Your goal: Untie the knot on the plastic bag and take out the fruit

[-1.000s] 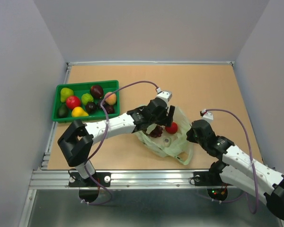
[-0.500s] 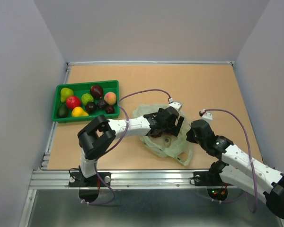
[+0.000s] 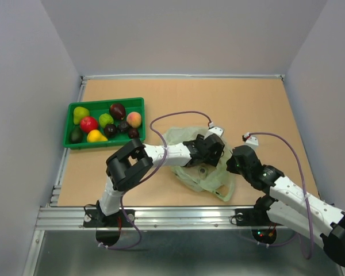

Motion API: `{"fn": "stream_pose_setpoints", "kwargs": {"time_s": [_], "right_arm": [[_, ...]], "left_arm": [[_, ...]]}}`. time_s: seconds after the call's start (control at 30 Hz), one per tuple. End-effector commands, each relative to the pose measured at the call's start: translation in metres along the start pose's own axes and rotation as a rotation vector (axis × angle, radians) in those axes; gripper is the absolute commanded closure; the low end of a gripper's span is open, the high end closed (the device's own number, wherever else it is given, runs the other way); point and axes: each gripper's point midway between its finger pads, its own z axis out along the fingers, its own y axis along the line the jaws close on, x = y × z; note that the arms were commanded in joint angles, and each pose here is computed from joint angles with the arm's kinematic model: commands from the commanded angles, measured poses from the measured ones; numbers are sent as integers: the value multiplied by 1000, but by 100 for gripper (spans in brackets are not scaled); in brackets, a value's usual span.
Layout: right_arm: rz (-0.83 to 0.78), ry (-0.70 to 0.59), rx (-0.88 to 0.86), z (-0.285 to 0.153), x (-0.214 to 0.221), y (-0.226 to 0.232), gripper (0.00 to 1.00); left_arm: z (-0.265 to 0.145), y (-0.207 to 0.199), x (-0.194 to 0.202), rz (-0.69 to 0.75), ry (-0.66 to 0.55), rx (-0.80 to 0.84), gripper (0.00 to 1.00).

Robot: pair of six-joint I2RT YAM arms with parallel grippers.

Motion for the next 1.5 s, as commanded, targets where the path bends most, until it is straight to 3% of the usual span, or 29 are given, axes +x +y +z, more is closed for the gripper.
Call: {"fn": "stream_pose_setpoints", "kwargs": {"time_s": [0.0,0.1,0.13,0.17,0.4,0.5,0.67,0.7,0.8,1.03,1.17,1.27,1.4,1.47], "right_arm": [[20,-47,-13,-1,-12,4,99],[22,-47,-8,0,-12,4,99],[21,-48,-3,0,-12,3,99],[25,-50,-3,0,-13,3,99],[21,-44,7,2,-13,4,99],[23,-47,6,1,-14,4,99],[21,-43,1,1,-12,3,99],[19,-43,-7,0,-12,5,99],[16,-45,-13,-1,-13,6,99],[8,-51,-18,-2,-15,6,99],[1,-50,-24,-2,-14,6,99],[-10,-45,-23,-2,-15,7,99],[-5,-48,-27,-2,-16,9,100],[-4,-46,-22,-1,-15,8,99]], "left_arm": [[-39,-22,-37,4,-100,62,53],[-59,-30,-40,17,-114,121,58],[-74,-36,-45,28,-135,172,75],[-82,-39,-49,33,-151,200,78],[-152,-35,-100,27,-294,319,79],[-176,0,-132,-42,-373,303,79],[-189,124,-160,-225,-436,43,79],[-189,174,-160,-300,-439,-71,79],[-184,266,-144,-418,-404,-246,79],[-204,419,-104,-618,-386,-558,70],[-214,485,-82,-719,-373,-676,66],[-206,509,-71,-754,-345,-704,61],[-183,513,-42,-776,-242,-691,56],[-175,513,-33,-771,-207,-684,48]]}}
